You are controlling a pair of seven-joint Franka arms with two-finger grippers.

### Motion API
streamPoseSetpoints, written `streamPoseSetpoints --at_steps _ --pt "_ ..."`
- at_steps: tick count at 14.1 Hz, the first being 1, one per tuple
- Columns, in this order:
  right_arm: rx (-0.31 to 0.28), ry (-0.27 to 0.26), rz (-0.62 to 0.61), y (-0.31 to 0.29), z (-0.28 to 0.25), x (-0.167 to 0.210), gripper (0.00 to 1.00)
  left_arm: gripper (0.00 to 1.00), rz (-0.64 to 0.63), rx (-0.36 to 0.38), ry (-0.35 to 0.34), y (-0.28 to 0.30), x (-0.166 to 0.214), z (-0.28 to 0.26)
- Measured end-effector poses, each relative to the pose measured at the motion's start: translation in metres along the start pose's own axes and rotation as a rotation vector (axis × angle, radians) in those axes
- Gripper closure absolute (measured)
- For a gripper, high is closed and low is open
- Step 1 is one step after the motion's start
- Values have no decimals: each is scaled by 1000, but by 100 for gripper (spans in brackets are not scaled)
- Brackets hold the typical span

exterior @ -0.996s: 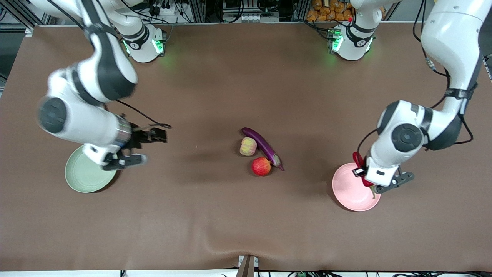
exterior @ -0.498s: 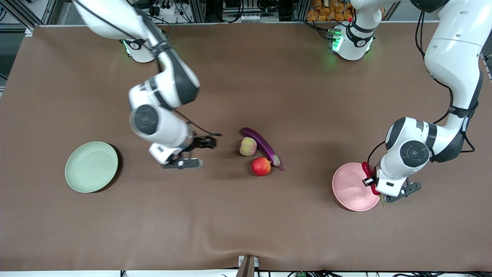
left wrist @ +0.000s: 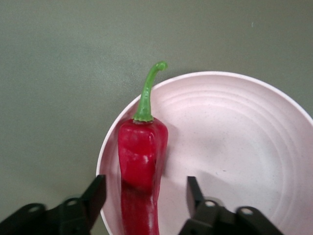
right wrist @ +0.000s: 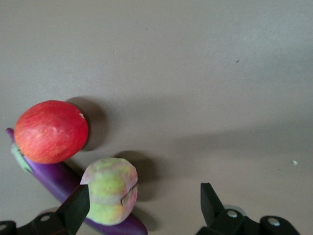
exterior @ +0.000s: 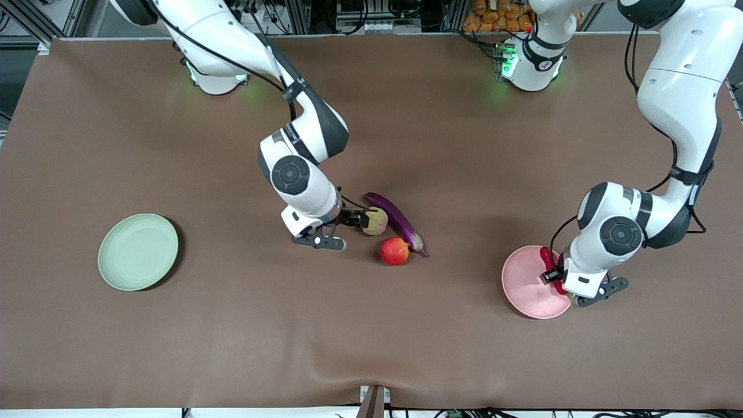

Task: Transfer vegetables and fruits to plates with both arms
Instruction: 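Release the chili on the pink plate while the right gripper grasps the peach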

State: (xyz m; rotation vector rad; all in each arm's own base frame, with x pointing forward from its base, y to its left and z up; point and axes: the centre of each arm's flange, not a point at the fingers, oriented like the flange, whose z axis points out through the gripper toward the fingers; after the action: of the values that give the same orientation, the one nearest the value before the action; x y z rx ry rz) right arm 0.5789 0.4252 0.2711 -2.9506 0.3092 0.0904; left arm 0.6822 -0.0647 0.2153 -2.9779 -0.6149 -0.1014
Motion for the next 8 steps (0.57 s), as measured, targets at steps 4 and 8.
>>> streamPoseSetpoints --at_steps 4,8 --pt "2 -4 80 -35 27 -19 0 0 -3 -7 9 2 3 -6" --pt "-25 0 77 -57 56 -38 0 0 -87 -19 -44 36 -18 -43"
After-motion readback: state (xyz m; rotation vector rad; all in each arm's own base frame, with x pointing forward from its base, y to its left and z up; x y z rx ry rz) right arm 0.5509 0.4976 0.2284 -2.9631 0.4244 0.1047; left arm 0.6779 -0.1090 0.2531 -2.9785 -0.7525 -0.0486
